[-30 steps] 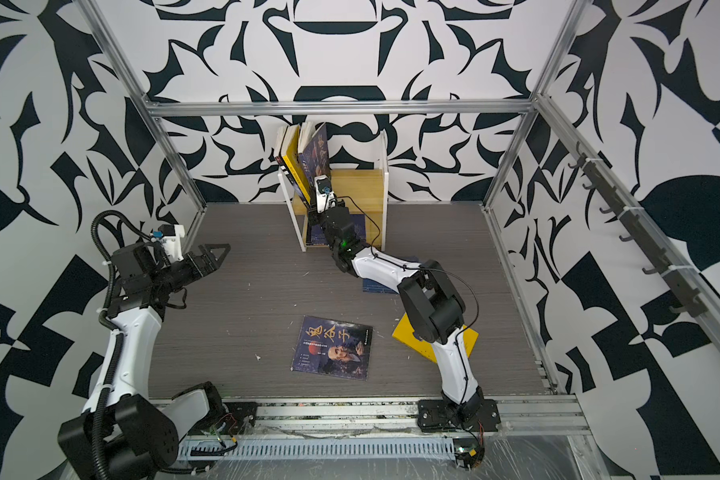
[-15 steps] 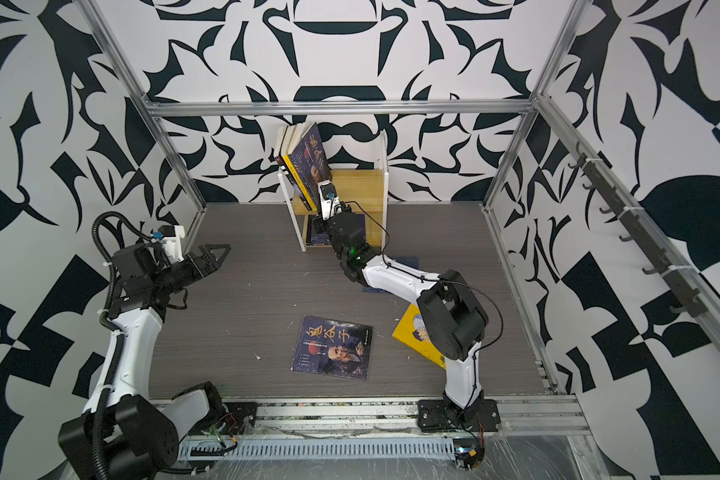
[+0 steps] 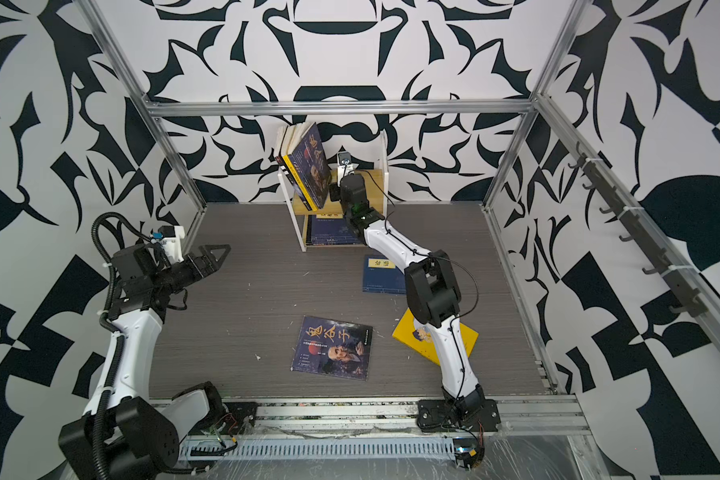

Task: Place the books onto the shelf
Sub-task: 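Open the right gripper and release the book leaning on the upper tier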

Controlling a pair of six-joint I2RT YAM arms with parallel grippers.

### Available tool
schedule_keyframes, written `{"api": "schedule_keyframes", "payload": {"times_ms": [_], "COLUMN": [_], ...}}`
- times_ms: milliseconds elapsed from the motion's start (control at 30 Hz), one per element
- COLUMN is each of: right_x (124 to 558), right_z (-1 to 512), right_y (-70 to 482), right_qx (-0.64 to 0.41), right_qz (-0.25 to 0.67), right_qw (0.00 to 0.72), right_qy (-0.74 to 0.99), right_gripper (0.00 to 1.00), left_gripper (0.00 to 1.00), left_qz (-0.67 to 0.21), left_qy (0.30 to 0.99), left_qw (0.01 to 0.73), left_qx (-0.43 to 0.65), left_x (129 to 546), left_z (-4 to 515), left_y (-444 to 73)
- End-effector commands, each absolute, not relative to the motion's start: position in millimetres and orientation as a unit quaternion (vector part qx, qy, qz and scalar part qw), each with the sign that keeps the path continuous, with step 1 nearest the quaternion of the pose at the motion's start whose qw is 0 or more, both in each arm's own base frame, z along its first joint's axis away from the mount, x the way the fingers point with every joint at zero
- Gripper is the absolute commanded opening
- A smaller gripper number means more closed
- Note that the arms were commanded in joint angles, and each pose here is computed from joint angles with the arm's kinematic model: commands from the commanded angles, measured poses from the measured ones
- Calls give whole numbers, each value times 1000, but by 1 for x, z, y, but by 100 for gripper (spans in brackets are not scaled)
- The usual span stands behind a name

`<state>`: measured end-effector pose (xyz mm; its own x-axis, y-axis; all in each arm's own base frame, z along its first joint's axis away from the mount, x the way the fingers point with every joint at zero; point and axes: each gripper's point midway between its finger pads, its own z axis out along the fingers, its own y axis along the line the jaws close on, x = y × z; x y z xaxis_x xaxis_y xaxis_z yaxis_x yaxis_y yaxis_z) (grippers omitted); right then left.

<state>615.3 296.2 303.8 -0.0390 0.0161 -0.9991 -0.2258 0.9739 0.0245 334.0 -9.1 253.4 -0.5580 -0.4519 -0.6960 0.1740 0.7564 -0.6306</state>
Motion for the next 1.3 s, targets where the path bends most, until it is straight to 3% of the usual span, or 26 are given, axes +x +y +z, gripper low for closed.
{"api": "schedule_keyframes", "payload": {"times_ms": [0, 300, 800, 1067, 1267], "right_x": [629, 653, 657, 654, 647], "right_z": [318, 288, 273, 287, 328], "right_y": [298, 334, 355, 356, 339], "right_qx": [-76, -128, -171, -191, -181], "right_qz": [115, 194, 230, 229, 213], "right_qw": [681, 646, 643, 656, 676], "right_qy": [719, 727, 710, 694, 682], "right_gripper": [0, 0, 0, 0, 0], "left_gripper": [100, 100, 100, 100, 100], "left_qz": [-336, -334, -332, -334, -340], "left_qy": [811, 812, 813, 813, 818], "left_qw": [472, 472, 472, 470, 462], "left_qx": [-77, -80, -81, -80, -55], "left_x": [332, 332, 333, 332, 329], "left_z": [262, 262, 261, 260, 261], "left_y": [-9, -7, -6, -8, -20]}}
